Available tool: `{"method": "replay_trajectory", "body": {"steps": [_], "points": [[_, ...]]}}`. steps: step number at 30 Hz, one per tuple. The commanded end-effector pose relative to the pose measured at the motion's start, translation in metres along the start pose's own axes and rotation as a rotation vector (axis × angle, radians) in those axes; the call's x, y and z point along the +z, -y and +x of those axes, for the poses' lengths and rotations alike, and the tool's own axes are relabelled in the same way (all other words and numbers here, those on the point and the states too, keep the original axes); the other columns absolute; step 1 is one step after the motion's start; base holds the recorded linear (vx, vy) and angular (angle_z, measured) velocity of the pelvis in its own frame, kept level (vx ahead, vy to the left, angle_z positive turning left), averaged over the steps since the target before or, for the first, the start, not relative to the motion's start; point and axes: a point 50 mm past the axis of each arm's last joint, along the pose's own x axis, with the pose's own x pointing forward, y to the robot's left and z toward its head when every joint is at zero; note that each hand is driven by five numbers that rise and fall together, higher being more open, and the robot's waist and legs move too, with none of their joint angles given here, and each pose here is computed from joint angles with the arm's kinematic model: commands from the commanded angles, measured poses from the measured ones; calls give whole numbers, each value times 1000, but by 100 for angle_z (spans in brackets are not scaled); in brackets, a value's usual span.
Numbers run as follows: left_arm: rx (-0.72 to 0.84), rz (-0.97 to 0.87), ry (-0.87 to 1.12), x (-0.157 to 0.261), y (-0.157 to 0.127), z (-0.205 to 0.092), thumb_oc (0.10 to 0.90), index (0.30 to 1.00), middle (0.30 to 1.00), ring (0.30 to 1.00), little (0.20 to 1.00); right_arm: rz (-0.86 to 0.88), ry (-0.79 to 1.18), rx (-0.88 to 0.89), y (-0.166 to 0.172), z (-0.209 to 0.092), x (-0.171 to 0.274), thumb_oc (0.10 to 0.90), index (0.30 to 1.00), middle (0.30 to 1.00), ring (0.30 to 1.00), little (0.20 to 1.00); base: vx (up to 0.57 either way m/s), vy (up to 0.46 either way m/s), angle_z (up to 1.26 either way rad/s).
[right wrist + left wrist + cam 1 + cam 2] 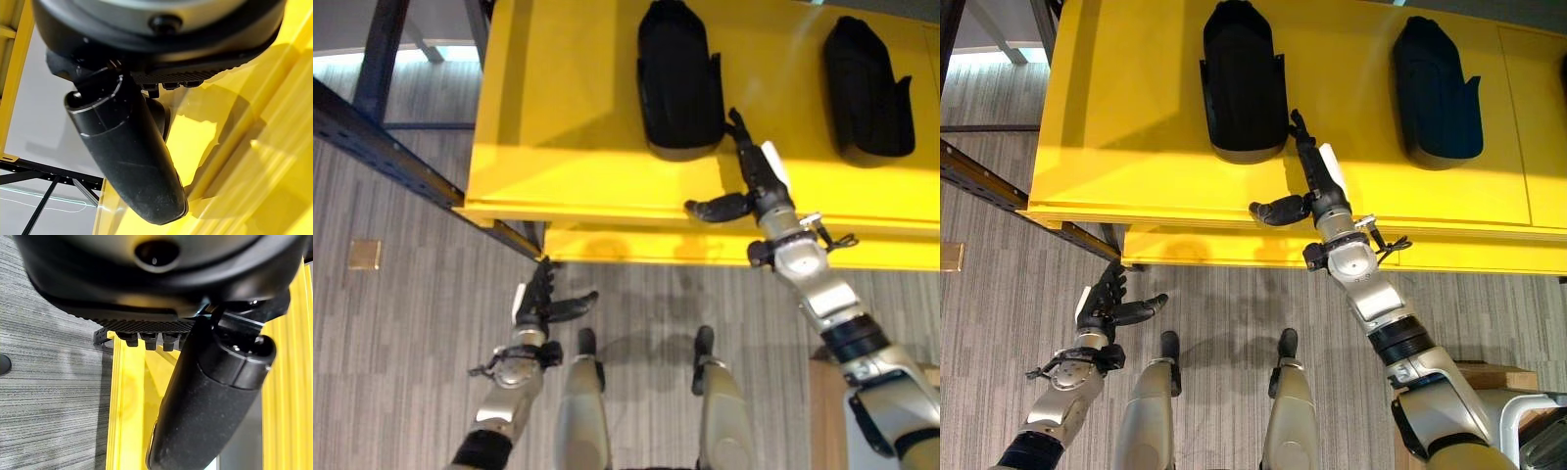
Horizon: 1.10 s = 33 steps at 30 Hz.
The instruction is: Move parts from the plastic box to the shelf.
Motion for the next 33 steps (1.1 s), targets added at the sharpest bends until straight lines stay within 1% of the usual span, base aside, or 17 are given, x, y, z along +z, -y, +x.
{"method": "replay_trajectory", "body": {"steps": [1, 7, 10, 17, 18, 19, 20, 24, 29, 30, 33], "points": [[1, -12, 123, 19, -4, -4, 900, 1000, 1000, 1000, 1000, 101, 65, 96, -29, -9, 7, 900, 1000, 1000, 1000, 1000, 0, 0, 0], [0, -2, 118, 19, -4, -4, 900, 1000, 1000, 1000, 1000, 104, 70, 67, -23, -14, 6, 900, 1000, 1000, 1000, 1000, 0, 0, 0], [-3, 2, 127, 21, -4, -5, 900, 1000, 1000, 1000, 1000, 69, 93, 53, -19, -18, 9, 900, 1000, 1000, 1000, 1000, 0, 0, 0], [3, 36, 138, 23, -8, -6, 900, 1000, 1000, 1000, 1000, -106, 196, -9, -3, -33, 24, 900, 1000, 1000, 1000, 1000, 0, 0, -1], [1, 44, 157, 26, -9, -7, 900, 1000, 1000, 1000, 1000, -184, 244, -30, 2, -38, 32, 900, 1000, 1000, 1000, 1000, 0, 0, 0], [0, 44, 156, 26, -9, -7, 900, 1000, 1000, 1000, 1000, -185, 243, -30, 2, -38, 32, 900, 1000, 1000, 1000, 1000, 0, 0, 0], [-8, 72, 211, 36, -10, -10, 900, 1000, 1000, 1000, 1000, -324, 318, -43, 5, -43, 43, 900, 1000, 1000, 1000, 1000, 0, 0, 0], [-20, 90, 250, 44, -11, -14, 900, 1000, 1000, 1000, 1000, -371, 371, -14, 1, -50, 52, 900, 1000, 1000, 1000, 1000, 2, -1, -1], [-38, 103, 306, 54, -13, -20, 900, 1000, 1000, 1000, 1000, -511, 449, 44, -6, -59, 62, 900, 1000, 1000, 1000, 1000, 7, -13, -11], [-47, 104, 328, 59, -12, -22, 900, 1000, 1000, 1000, 1000, -563, 467, 67, -10, -61, 65, 900, 1000, 1000, 1000, 1000, 22, -10, -13], [-52, 110, 343, 61, -13, -25, 900, 1000, 1000, 1000, 1000, -614, 478, 102, -15, -63, 64, 900, 1000, 1000, 1000, 1000, 13, -12, -6]]}}
